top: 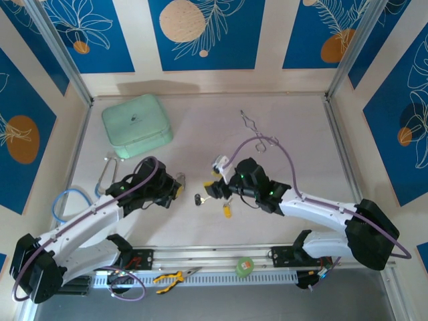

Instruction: Put the keys on the keyring

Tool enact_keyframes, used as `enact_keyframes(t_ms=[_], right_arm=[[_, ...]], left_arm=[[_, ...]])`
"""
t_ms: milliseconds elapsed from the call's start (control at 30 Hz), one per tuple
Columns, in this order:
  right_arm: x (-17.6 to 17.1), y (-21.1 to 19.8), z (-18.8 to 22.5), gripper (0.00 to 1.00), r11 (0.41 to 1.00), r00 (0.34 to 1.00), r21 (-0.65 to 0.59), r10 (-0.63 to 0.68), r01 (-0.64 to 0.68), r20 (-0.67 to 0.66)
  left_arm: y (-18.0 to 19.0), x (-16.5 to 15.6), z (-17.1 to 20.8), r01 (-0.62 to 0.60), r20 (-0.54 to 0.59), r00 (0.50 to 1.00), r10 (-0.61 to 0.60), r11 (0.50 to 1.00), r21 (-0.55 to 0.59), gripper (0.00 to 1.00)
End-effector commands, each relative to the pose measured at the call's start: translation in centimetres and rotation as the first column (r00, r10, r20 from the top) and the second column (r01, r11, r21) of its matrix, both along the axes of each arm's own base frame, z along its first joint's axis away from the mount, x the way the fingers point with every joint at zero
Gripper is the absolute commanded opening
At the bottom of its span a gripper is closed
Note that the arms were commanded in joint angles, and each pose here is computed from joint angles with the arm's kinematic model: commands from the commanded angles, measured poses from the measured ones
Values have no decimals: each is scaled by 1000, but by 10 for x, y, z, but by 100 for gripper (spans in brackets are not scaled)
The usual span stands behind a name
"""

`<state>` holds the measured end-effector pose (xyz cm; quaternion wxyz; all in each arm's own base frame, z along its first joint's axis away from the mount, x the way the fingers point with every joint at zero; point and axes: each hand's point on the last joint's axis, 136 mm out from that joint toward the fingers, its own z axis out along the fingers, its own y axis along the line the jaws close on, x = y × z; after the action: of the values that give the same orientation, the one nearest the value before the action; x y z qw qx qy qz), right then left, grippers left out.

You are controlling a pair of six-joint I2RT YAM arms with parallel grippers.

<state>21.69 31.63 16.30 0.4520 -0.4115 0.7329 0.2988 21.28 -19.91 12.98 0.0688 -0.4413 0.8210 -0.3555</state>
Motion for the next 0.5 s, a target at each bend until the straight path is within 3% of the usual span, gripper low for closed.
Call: enact_keyframes(t_ms=[0,167,233,300,467], right_arm=[[-10,18,12,55,988,955,-29,151,-149,254],[-17,34,-5,52,970,929,-110,239,-216,283],[-27,45,-11,42,939,878,-165,341,-301,336],[-32,56,-18,41,920,835,-213,389,-330,389],[-32,77,-28,38,903,803,-253,425,-346,418]], left_arm=[[-8,-6,5,-28,-50,998,24,997,-76,0],[-8,-10,4,-39,-58,998,33,994,-105,0],[-7,-14,0,-47,-74,997,38,992,-118,0],[-3,-19,-4,-66,-100,994,54,991,-120,0],[5,-27,-12,-116,-119,988,100,983,-142,0]])
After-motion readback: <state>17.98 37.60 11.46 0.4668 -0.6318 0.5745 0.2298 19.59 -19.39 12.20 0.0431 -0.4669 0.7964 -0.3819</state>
